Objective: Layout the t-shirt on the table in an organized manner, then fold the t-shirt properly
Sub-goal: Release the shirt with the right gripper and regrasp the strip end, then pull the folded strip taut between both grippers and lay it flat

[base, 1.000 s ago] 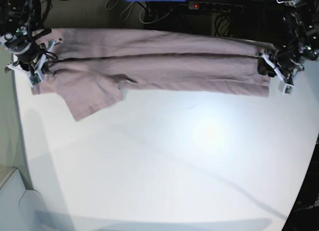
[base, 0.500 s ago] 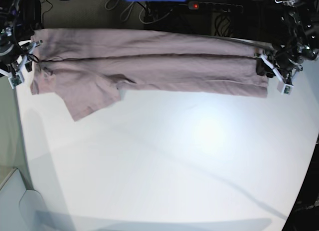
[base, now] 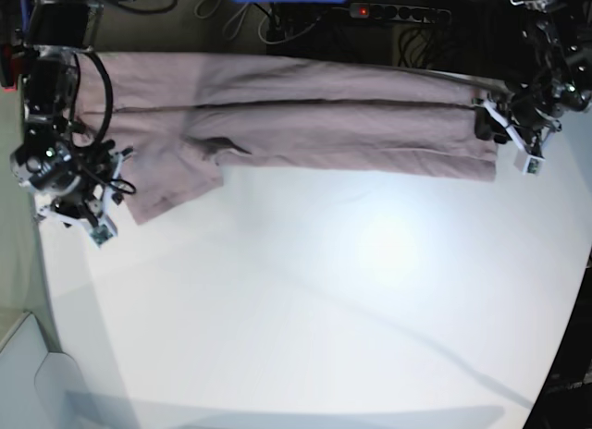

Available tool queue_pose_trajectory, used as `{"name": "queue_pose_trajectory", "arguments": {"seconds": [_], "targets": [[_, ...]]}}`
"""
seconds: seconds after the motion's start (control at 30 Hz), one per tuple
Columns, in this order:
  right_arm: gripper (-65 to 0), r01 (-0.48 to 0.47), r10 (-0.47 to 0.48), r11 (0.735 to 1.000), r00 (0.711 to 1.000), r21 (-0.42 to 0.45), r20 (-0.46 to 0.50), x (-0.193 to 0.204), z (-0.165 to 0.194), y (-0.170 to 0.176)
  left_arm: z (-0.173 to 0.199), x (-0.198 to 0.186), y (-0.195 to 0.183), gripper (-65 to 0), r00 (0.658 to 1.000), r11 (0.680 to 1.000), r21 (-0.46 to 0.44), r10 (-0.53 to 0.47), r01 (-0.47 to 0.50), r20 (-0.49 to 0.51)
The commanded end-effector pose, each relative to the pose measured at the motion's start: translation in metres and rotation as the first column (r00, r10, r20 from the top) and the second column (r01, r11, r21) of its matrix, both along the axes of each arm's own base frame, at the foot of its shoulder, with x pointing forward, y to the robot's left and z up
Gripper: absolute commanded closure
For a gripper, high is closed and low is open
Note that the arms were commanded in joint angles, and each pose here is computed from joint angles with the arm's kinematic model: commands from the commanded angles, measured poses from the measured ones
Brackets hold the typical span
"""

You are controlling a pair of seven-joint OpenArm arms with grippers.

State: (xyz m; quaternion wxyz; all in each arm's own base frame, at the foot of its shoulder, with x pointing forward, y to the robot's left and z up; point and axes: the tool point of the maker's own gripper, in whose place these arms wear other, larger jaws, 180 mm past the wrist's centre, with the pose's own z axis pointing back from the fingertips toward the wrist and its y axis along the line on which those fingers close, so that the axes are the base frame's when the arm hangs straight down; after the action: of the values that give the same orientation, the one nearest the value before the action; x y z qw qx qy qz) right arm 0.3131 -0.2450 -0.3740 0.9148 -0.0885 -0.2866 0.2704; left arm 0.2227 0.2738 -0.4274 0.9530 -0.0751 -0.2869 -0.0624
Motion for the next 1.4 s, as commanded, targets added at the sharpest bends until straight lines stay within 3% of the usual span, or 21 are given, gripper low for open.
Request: {"name": "queue_pose_trajectory", "arguments": {"seconds": [0.0,0.23,0.67,0.73,0.87,1.0,1.1,1.37], "targets": [[-28.4,0.006,-0.006,1.000,1.000,-0.001,0.012,0.009,0.004,-0.002,0.001,-0.002,0.004,-19.1,1.000,1.000,0.018,-0.010,0.010,-0.012],[-28.4,0.054,-0.050,0.997,0.997,0.055,-0.064,0.030,-0.020,-0.008,0.007,-0.003,0.021,-19.1,0.999,0.998,0.025,0.050,-0.050,0.008],[-27.3,0.057,-0.044,0.986,0.995,0.156,-0.088,0.031,-0.045,0.015,0.008,-0.001,0.019,-19.1,0.999,0.999,0.023,0.047,-0.048,0.013],[-22.7,0.050,-0.038,0.984,0.997,0.172,-0.070,0.033,-0.045,0.019,0.008,-0.001,0.019,-19.1,0.999,0.999,0.023,0.047,-0.048,0.013],[-0.2,0.059,-0.042,0.981,0.995,0.184,-0.093,0.030,-0.054,0.020,0.008,-0.001,0.020,-19.1,0.999,0.999,0.023,0.049,-0.049,0.012],[0.0,0.044,-0.039,0.985,0.999,0.164,-0.032,0.037,-0.034,0.017,0.006,-0.004,0.020,-19.1,0.999,0.999,0.024,0.049,-0.049,0.006],[0.0,0.021,-0.022,0.995,1.000,0.099,0.009,0.030,-0.011,0.015,0.006,-0.004,0.020,-19.1,0.999,0.999,0.024,0.049,-0.049,0.005],[0.0,0.032,-0.026,0.997,0.996,-0.075,0.081,-0.024,0.045,0.004,0.007,-0.003,0.020,-19.1,0.999,0.999,0.024,0.049,-0.049,0.008]]}}
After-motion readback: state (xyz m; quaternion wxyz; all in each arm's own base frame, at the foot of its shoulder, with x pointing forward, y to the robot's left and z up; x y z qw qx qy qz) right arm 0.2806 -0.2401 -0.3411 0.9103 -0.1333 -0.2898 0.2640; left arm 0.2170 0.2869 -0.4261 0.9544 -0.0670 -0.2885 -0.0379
